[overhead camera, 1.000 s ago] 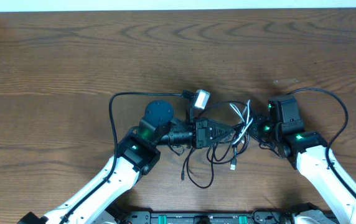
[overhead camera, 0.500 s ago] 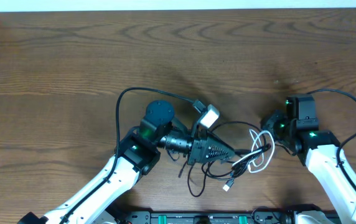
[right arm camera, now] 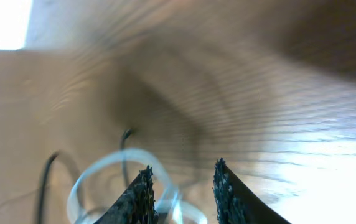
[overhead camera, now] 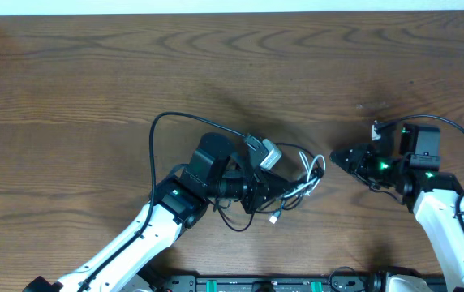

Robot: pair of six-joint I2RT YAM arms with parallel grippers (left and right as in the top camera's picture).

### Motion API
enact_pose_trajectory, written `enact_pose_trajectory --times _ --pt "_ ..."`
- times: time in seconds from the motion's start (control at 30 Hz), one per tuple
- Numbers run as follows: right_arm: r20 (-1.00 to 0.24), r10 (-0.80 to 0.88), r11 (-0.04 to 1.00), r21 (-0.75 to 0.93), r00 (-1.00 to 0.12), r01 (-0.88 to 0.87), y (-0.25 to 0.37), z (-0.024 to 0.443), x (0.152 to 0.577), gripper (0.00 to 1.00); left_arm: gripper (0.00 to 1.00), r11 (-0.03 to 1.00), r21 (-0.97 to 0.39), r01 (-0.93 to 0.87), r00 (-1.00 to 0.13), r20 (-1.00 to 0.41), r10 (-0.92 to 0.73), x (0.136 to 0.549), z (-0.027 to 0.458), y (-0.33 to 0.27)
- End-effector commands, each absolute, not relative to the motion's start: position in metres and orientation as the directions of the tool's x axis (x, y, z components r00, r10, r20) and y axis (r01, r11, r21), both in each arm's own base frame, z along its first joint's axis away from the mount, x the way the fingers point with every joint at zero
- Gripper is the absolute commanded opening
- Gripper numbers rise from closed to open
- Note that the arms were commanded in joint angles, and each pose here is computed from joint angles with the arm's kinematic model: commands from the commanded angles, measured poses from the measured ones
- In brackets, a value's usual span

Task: Untangle cables

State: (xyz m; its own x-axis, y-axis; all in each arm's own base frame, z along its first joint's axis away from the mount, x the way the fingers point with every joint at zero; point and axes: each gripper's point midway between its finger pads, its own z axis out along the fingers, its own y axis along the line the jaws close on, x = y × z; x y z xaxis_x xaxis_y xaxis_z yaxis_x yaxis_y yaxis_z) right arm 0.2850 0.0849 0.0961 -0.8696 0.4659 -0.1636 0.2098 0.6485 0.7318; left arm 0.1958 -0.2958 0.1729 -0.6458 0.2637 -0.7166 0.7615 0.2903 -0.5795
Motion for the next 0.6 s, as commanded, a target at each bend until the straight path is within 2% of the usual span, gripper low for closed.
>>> enact_pose_trajectory --times 0.0,0.23,0.47,0.57 --pt "-0.203 0.344 0.503 0.864 -0.917 -0.003 0.111 0.136 0.276 0.32 0.08 0.388 -0.496 0.777 -0.605 -0.758 0.242 0.217 0.171 -0.291" --pt "-0.222 0.244 0.346 0.929 -0.944 -0.129 0.131 0.165 0.260 0.31 0.08 0.391 -0.498 0.774 -0.609 -0.754 0.245 0.217 0.169 -0.290" --pt "-0.225 0.198 0.317 0.936 -0.954 -0.155 0.142 0.169 0.252 0.28 0.08 0.392 -0.500 0.772 -0.611 -0.753 0.244 0.217 0.169 -0.290" --pt "-0.245 0.162 0.320 0.929 -0.956 -0.184 0.149 0.168 0.248 0.27 0.08 0.410 -0.570 0.712 -0.679 -0.708 0.194 0.218 0.172 -0.291"
